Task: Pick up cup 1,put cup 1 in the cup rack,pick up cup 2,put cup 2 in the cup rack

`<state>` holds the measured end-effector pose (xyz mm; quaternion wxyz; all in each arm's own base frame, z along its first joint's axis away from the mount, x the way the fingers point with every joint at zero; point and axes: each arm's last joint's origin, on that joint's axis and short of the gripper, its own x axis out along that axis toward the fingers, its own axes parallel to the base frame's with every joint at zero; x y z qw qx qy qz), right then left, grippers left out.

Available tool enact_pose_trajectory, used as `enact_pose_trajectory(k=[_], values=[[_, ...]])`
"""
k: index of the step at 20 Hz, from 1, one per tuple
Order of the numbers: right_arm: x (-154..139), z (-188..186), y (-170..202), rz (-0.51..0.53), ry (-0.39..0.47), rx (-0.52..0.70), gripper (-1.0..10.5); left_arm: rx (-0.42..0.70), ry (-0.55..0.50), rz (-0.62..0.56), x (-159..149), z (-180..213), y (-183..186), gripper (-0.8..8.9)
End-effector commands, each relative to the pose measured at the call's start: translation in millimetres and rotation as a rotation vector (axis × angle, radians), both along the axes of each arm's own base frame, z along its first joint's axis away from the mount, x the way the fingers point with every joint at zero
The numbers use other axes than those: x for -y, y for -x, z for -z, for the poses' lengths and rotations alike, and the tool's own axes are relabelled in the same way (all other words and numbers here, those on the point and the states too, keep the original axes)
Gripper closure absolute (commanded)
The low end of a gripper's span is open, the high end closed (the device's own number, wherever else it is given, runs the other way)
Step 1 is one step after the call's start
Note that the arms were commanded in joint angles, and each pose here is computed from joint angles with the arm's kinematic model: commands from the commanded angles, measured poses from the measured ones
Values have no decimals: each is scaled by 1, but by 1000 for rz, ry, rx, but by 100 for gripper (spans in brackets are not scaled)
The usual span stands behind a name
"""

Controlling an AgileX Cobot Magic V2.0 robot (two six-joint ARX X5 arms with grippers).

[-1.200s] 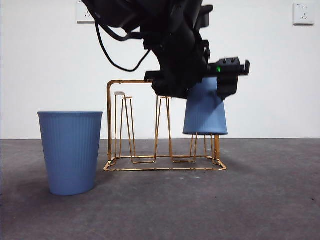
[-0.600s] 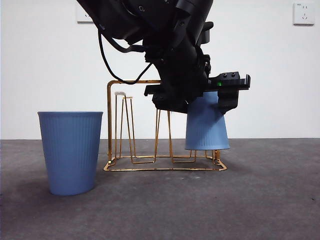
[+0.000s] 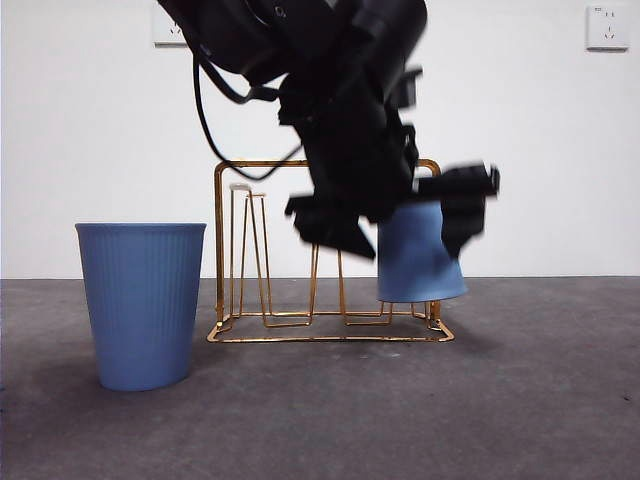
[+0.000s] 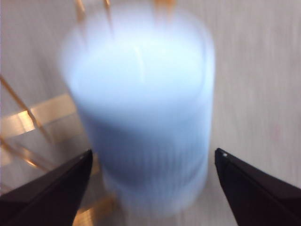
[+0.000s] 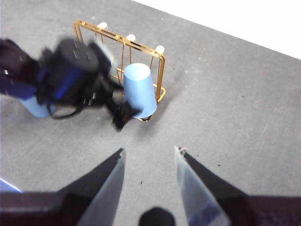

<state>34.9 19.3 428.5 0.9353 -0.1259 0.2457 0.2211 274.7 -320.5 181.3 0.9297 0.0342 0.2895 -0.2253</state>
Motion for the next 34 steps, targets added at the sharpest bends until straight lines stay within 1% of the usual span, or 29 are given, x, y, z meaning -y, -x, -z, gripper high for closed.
enact_pose_trajectory(k=[1,3,4,7,10,12,15,18,21,24,26,27,30,32,34], values=[[0,1,-1,-2,6,8,761,-62,-17,-14,-2,14,2,366],[0,1,0,-4,8,9,761,-80,-26,-8,-1,16,5,366],[0,1,0,-4,10,6,761,-106,-18,4,-1,17,6,366],[0,1,0,-5,12,6,761,-220,-9,39,0,23,14,366],[0,1,0,-4,12,6,760,-288,-30,96,6,25,29,366],[0,1,-1,-3,9,4,760,-318,-14,152,13,19,43,366],[-1,1,-1,7,-7,-5,760,-307,32,240,23,-8,71,376],[-6,2,-7,5,-23,-39,760,-240,47,297,13,-57,100,377],[-22,2,-22,-80,-71,-114,757,-128,27,253,-24,-116,128,377],[-46,1,-47,-204,-132,-171,756,-19,37,184,-77,-168,155,377],[-66,4,-70,-275,-160,-221,748,32,62,138,-115,-193,171,377],[-78,8,-84,-309,-169,-256,729,49,75,116,-134,-203,178,377],[-114,28,-127,-393,-190,-366,562,75,112,83,-180,-219,198,377],[-137,46,-155,-405,-208,-436,557,85,143,80,-202,-224,207,377],[-161,67,-180,-398,-210,-479,557,99,172,80,-216,-228,214,377]])
